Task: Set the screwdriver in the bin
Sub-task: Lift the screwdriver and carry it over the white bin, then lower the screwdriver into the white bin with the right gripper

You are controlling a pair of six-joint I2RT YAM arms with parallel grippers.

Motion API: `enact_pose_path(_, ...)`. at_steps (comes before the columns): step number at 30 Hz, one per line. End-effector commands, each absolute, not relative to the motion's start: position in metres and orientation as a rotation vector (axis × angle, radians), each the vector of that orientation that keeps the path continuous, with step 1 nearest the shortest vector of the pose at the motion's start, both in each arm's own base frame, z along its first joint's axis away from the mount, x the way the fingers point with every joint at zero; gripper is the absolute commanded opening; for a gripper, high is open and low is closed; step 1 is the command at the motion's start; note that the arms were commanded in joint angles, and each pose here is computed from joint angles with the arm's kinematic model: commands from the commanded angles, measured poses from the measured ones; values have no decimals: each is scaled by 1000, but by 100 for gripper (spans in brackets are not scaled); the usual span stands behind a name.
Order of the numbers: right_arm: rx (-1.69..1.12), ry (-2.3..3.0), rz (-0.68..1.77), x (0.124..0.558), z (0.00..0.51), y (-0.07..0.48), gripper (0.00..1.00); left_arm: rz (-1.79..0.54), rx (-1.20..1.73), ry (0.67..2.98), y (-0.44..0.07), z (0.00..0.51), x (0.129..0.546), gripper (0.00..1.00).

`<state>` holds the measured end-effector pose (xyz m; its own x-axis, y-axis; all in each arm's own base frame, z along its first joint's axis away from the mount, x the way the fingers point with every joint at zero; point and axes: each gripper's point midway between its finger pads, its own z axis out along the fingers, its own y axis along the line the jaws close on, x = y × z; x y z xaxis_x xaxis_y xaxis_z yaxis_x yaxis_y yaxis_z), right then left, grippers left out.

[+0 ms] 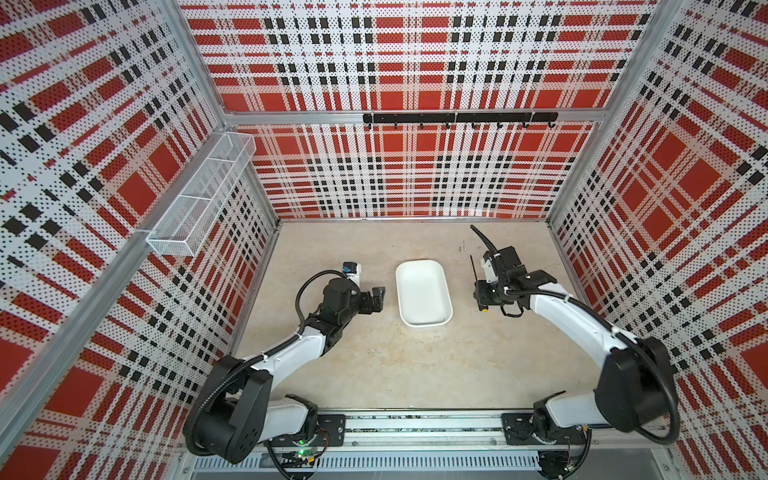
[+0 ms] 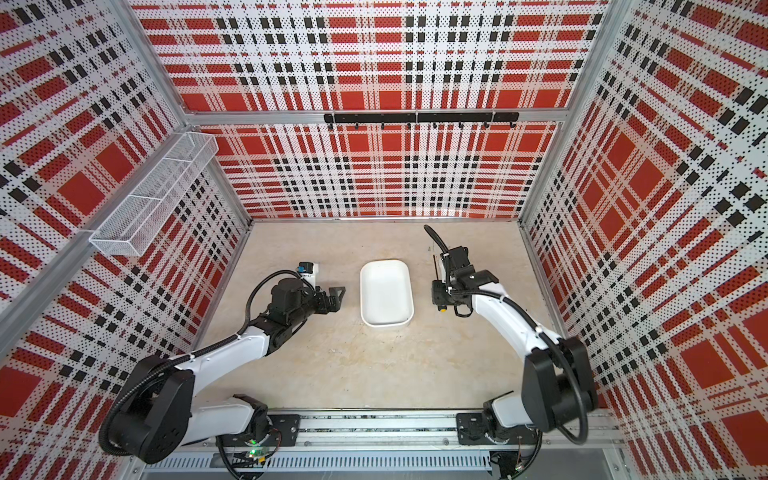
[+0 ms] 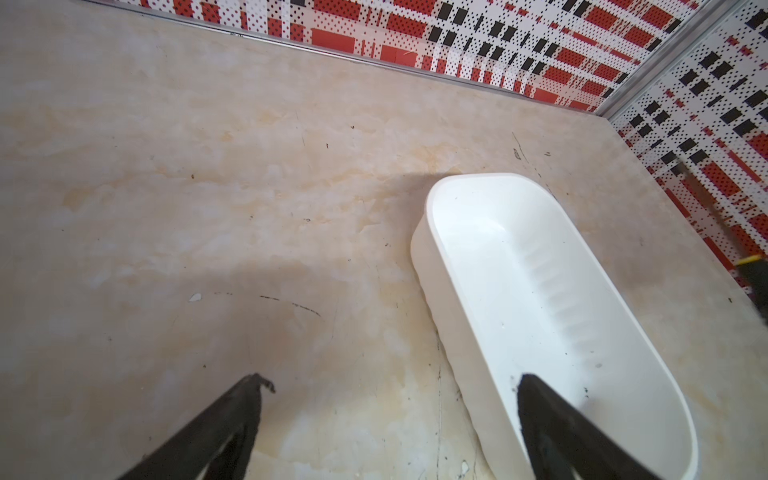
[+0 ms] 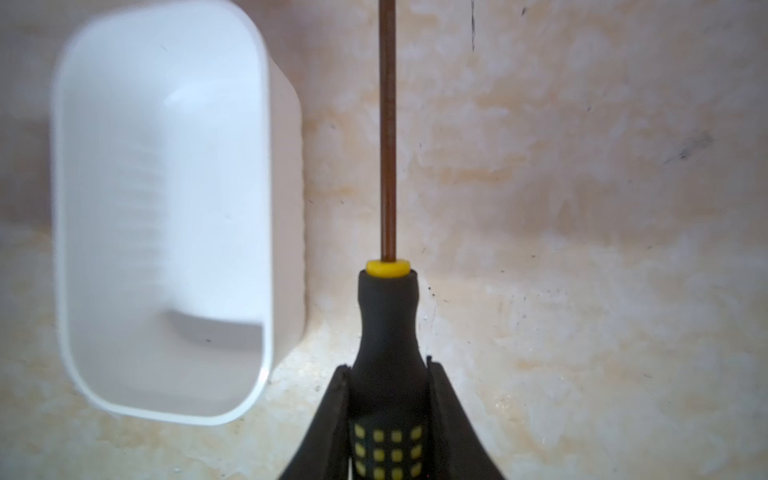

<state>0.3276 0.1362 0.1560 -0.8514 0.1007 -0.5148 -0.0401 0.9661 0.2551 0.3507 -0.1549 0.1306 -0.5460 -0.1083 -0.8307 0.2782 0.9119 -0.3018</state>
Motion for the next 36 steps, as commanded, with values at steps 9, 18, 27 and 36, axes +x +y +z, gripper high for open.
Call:
enact_pose_path(9, 199, 2273, 738, 313, 229, 207, 0, -493, 131, 2085, -154, 133, 348, 98)
enact_pose_path(18, 217, 2413, 670, 325, 181, 243, 0, -497, 136, 2096, -154, 125, 344, 98)
enact_pose_path(27, 191, 2547, 495, 336, 136, 265, 0, -492, 132, 2101, -152, 122, 341, 98)
enact_pose_path(36, 116, 2632, 355, 333, 99, 286, 0, -483, 133, 2105, -150, 120, 341, 98)
